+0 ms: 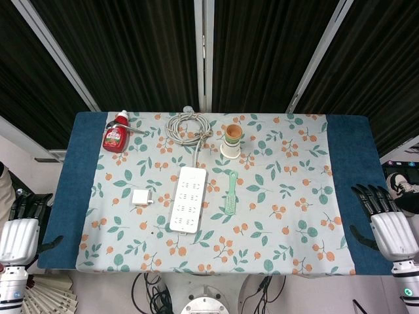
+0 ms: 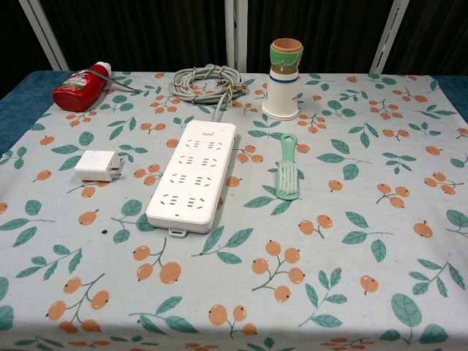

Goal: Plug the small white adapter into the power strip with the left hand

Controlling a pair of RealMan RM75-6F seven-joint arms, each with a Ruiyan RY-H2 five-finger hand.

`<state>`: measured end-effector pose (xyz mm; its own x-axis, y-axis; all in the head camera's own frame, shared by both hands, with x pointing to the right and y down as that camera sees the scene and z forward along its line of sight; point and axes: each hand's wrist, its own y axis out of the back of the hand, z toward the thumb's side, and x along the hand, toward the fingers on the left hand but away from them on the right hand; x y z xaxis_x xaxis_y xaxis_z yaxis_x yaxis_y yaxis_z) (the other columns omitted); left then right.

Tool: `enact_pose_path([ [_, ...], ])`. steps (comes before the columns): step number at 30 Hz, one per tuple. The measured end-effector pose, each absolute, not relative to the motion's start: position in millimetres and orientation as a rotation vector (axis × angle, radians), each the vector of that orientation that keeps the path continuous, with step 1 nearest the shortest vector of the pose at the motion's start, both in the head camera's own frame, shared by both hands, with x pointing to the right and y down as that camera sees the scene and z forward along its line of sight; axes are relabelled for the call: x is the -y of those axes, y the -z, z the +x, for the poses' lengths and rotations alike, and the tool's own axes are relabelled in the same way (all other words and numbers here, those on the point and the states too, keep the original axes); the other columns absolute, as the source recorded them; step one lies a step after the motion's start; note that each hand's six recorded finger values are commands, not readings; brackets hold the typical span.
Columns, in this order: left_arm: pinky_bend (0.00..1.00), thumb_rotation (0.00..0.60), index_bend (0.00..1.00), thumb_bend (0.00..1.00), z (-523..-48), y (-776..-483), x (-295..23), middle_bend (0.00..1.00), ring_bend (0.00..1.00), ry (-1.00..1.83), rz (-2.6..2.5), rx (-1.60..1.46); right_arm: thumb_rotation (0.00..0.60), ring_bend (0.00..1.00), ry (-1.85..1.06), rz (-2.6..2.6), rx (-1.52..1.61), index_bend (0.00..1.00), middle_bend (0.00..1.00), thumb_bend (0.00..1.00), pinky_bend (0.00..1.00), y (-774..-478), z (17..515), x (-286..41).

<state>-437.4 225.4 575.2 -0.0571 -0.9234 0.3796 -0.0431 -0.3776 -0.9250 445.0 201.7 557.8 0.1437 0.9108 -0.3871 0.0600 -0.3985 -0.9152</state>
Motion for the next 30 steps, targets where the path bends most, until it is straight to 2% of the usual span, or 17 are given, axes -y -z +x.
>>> enact_pose_path([
  [9, 0.0, 0.6, 0.13, 0.04, -428.9, -577.9, -223.5, 0.18, 0.05, 1.513, -1.504, -1.057, 0.6, 0.0, -1.351, -1.617, 0.954, 0.0, 0.07, 0.23, 0.0, -556.0, 445.3, -197.6],
  [14, 0.0, 0.6, 0.14, 0.04, -406.0, -587.6, -214.9, 0.18, 0.05, 1.432, -1.589, -0.997, 0.6, 0.0, -1.341, -1.592, 0.963, 0.0, 0.07, 0.23, 0.0, -549.7, 446.5, -194.4],
  [30, 0.0, 0.6, 0.11, 0.04, -285.4, -666.9, -165.5, 0.18, 0.05, 1.193, -1.928, -0.614, 0.6, 0.0, -1.363, -1.589, 0.964, 0.0, 0.07, 0.23, 0.0, -552.2, 446.5, -194.8],
])
